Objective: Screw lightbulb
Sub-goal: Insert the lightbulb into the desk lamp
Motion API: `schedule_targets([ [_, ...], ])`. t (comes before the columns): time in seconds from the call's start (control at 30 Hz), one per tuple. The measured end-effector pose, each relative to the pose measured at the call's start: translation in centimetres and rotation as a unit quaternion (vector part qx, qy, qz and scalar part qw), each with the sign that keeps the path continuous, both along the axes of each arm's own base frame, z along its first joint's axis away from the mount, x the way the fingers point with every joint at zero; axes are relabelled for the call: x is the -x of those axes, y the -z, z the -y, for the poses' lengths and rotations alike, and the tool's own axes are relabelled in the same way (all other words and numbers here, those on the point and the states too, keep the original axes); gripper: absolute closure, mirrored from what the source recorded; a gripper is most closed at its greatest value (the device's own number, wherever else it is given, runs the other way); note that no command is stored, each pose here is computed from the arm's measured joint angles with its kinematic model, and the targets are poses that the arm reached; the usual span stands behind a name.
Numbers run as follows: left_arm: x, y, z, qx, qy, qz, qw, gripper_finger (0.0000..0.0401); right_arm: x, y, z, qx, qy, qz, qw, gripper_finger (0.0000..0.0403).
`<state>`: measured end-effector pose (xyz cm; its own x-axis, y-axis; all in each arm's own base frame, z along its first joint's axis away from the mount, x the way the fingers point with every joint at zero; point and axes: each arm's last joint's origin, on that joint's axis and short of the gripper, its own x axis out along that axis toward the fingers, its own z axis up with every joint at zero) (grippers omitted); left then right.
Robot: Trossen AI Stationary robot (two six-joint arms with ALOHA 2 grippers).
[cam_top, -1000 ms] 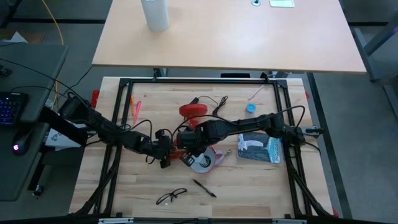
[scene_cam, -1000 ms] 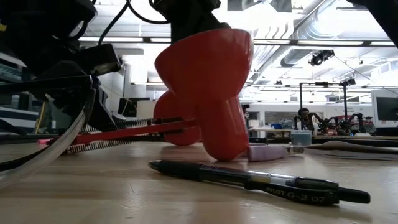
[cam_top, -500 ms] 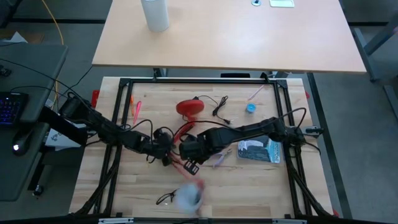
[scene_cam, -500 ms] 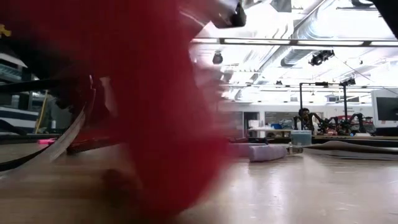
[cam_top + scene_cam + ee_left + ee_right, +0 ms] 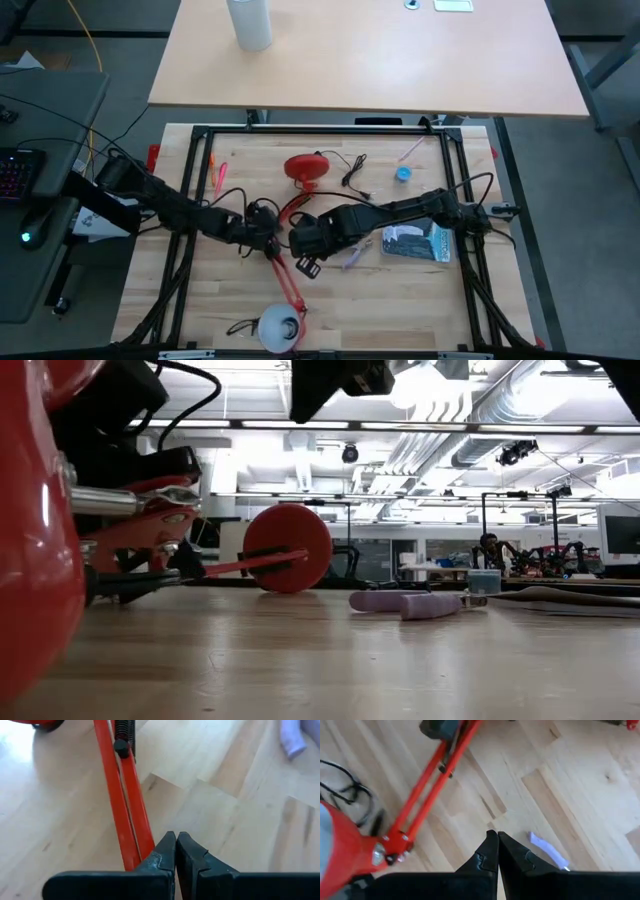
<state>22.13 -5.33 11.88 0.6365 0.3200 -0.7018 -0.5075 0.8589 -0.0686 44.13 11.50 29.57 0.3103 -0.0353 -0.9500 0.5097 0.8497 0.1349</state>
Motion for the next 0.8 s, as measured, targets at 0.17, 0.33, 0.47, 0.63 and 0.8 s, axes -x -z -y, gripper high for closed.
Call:
schedule_targets([
  [0.17, -0.9, -1.6, -0.6, -0.035, 0.024, 0.008, 0.999, 0.0401, 0.5, -0.3, 0.5, 0.011, -0.001, -0.017, 1.000, 0.0403],
  [0.33, -1.8, -3.0, -1.3, -0.064, 0.036, 0.021, 0.997, 0.0401, 0.6, -0.5, 0.7, 0.029, 0.000, -0.010, 1.000, 0.0403],
  [0.47, -2.2, -4.4, -2.2, -0.080, 0.034, 0.025, 0.996, 0.0401, 0.7, -1.2, 0.9, 0.015, -0.022, 0.001, 1.000, 0.0403],
  [0.63, -1.2, -6.8, -2.6, -0.084, 0.068, 0.034, 0.993, 0.0401, 0.9, -3.1, -0.9, -0.050, -0.142, 0.059, 0.987, 0.0403],
  [0.8, 1.4, -10.3, -1.5, -0.026, 0.138, 0.102, 0.985, 0.0401, 0.5, -4.0, -4.4, -0.142, -0.190, 0.127, 0.963, 0.0403],
])
